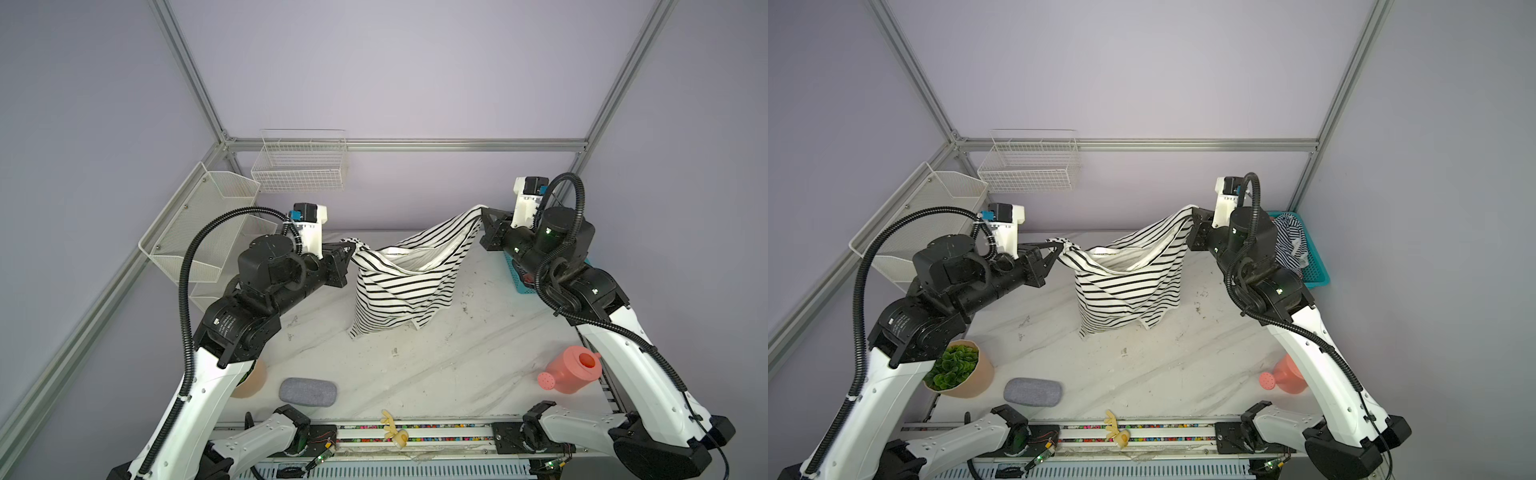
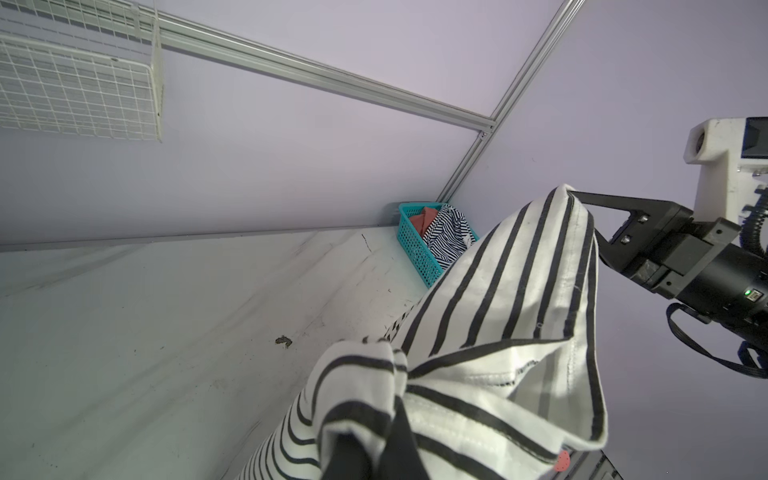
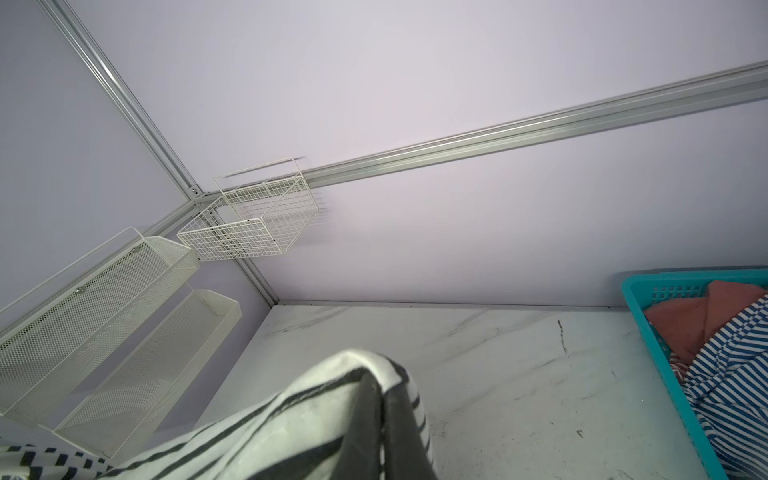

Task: Fold and stack the tank tops
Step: 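Lift the top by two corners with both grippers, spreading them apart, then lay the top flat on the table, drawing both grippers toward the robot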

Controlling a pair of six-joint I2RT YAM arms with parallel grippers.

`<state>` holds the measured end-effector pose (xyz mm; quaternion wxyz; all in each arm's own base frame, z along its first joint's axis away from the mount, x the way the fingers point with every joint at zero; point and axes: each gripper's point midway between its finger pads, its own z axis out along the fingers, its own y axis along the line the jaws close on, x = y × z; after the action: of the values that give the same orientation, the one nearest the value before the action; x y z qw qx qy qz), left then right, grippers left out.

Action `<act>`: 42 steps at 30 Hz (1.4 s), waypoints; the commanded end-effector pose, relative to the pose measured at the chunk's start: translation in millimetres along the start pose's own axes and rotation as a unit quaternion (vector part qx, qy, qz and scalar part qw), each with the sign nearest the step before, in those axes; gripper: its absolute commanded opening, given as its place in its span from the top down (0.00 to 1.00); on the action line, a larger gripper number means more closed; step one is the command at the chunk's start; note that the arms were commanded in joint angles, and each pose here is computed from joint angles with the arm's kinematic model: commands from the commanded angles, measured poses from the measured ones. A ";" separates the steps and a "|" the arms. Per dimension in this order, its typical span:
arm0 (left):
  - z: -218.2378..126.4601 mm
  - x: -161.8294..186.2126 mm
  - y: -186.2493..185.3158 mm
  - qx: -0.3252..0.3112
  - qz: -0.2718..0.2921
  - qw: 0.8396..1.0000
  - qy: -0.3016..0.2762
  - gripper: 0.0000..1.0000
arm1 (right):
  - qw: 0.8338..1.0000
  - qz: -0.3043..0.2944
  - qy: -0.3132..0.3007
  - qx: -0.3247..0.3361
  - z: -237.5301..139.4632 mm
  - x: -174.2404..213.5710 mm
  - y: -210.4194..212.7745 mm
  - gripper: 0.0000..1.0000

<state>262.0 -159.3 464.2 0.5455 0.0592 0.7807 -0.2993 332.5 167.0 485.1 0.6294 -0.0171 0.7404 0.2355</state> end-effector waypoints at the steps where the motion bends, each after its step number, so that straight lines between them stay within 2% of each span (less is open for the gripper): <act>1: -9.6 -5.4 -16.6 0.047 -0.009 0.999 -0.015 1.00 | 1.000 -0.017 -0.025 -0.005 -16.7 -22.7 3.1 1.00; 5: -31.0 -25.4 -31.3 0.076 -0.002 0.996 -0.051 1.00 | 0.998 -0.027 -0.057 -0.023 -29.2 -51.5 14.5 1.00; 9: -34.4 -24.3 -37.3 0.096 0.000 0.994 -0.054 0.99 | 0.997 -0.031 -0.052 -0.043 -25.8 -51.5 22.5 1.00; 12: -18.0 -6.7 -24.1 0.075 -0.010 0.997 -0.035 0.99 | 0.998 -0.029 -0.022 -0.046 -10.1 -29.5 21.6 1.00; 17: 24.0 41.1 18.2 -0.005 -0.035 0.999 0.021 1.00 | 0.998 -0.026 0.048 -0.044 26.4 25.7 14.2 1.00; 20: 51.6 53.6 36.7 -0.040 -0.036 0.998 0.038 1.00 | 0.996 -0.035 0.072 -0.027 52.7 44.0 6.2 1.00; 22: 70.9 45.8 43.8 -0.048 -0.033 0.998 0.038 1.00 | 0.996 -0.041 0.080 -0.017 75.8 46.8 0.4 1.00; 24: 87.8 22.7 45.2 -0.043 -0.028 0.998 0.027 1.00 | 0.996 -0.041 0.073 -0.009 97.1 36.1 -4.6 1.00; 29: 124.2 -65.4 42.8 -0.021 -0.011 0.999 -0.038 1.00 | 1.000 -0.022 0.014 -0.006 142.5 -27.1 -11.4 1.00; 32: 132.3 -112.9 25.5 0.017 0.006 0.996 -0.082 1.00 | 0.999 -0.007 -0.027 -0.038 156.3 -64.7 -5.3 1.00; 35: 134.3 -141.4 10.4 0.049 0.018 0.992 -0.119 1.00 | 0.996 -0.014 -0.062 -0.070 158.8 -91.4 7.0 1.00; 38: 139.2 -143.0 2.3 0.079 0.020 0.988 -0.129 1.00 | 0.993 -0.028 -0.072 -0.087 158.4 -97.1 12.4 1.00; 42: 151.1 -101.0 8.6 0.111 0.013 0.987 -0.111 1.00 | 0.994 -0.039 -0.040 -0.090 153.1 -65.0 6.5 1.00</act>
<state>448.0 -199.7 507.5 0.6065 0.0615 0.7139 -0.3445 499.2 205.1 541.3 0.6680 -0.0642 0.6905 0.2698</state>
